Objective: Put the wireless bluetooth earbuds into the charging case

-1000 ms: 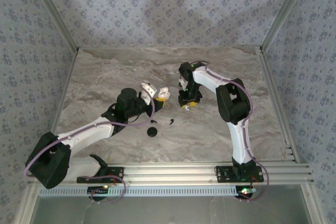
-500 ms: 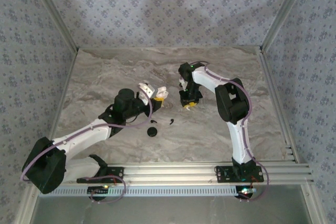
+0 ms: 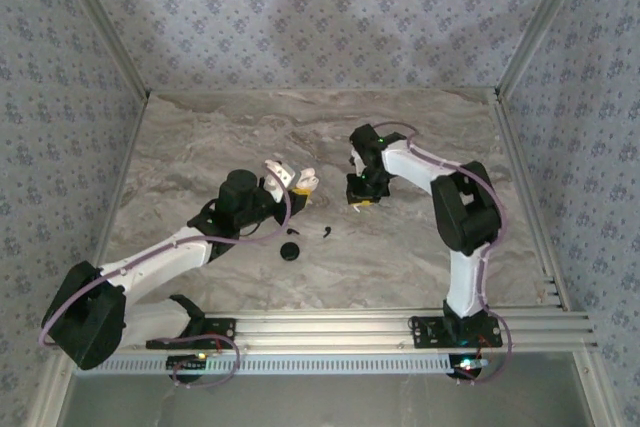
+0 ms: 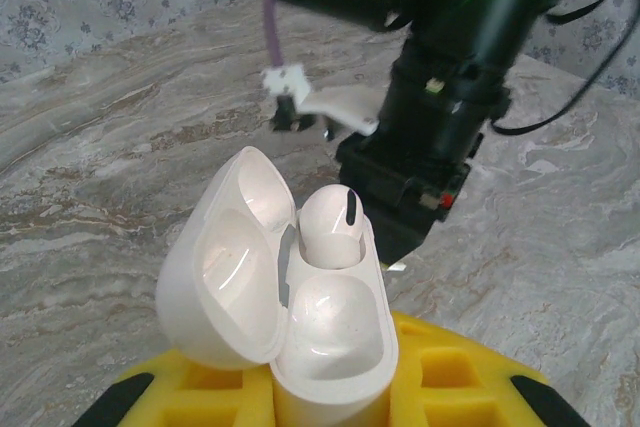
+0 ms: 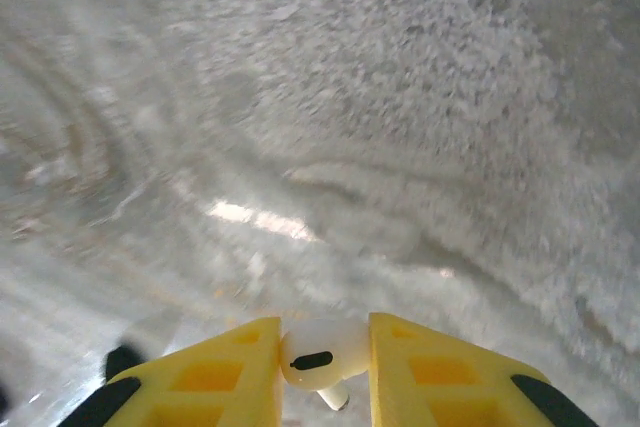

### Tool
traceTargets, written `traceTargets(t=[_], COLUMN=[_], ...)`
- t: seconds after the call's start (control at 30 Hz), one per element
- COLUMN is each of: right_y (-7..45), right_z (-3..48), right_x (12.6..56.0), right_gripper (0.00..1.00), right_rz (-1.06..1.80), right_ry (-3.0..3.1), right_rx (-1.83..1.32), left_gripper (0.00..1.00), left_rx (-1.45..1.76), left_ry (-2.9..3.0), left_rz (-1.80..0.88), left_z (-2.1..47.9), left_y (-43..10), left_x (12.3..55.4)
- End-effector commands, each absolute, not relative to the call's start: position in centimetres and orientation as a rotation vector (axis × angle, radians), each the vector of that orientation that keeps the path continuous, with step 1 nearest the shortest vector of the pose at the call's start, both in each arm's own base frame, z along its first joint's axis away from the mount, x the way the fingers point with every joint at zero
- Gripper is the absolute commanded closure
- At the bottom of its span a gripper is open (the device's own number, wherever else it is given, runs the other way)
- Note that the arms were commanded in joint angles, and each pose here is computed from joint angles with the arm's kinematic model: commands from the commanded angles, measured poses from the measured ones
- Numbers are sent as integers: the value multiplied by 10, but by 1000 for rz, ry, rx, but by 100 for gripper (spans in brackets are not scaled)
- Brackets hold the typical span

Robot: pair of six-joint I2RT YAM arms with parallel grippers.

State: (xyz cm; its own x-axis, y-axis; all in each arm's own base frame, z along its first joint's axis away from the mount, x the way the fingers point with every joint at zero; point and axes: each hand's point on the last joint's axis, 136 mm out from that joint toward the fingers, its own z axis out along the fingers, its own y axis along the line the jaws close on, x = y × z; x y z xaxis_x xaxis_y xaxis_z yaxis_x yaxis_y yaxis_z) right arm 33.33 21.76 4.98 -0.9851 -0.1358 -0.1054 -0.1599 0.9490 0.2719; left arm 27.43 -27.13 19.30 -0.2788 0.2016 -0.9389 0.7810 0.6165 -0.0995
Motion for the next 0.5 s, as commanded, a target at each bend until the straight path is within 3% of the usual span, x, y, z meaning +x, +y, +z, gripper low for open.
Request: traceTargets(t=[0.0, 0.47], right_y=[228, 226], right_z=[96, 258], right_x=[352, 327], right_gripper=[74, 73], right_rz=[591, 838], right_ry=[2807, 2237], right_rx=[-92, -165], left_gripper=[86, 85], left_rx=[835, 923], left_ry=[1757, 1665], left_rz=[-705, -775], left_z=[196, 209], left_y=[-275, -304], left_x=[271, 270])
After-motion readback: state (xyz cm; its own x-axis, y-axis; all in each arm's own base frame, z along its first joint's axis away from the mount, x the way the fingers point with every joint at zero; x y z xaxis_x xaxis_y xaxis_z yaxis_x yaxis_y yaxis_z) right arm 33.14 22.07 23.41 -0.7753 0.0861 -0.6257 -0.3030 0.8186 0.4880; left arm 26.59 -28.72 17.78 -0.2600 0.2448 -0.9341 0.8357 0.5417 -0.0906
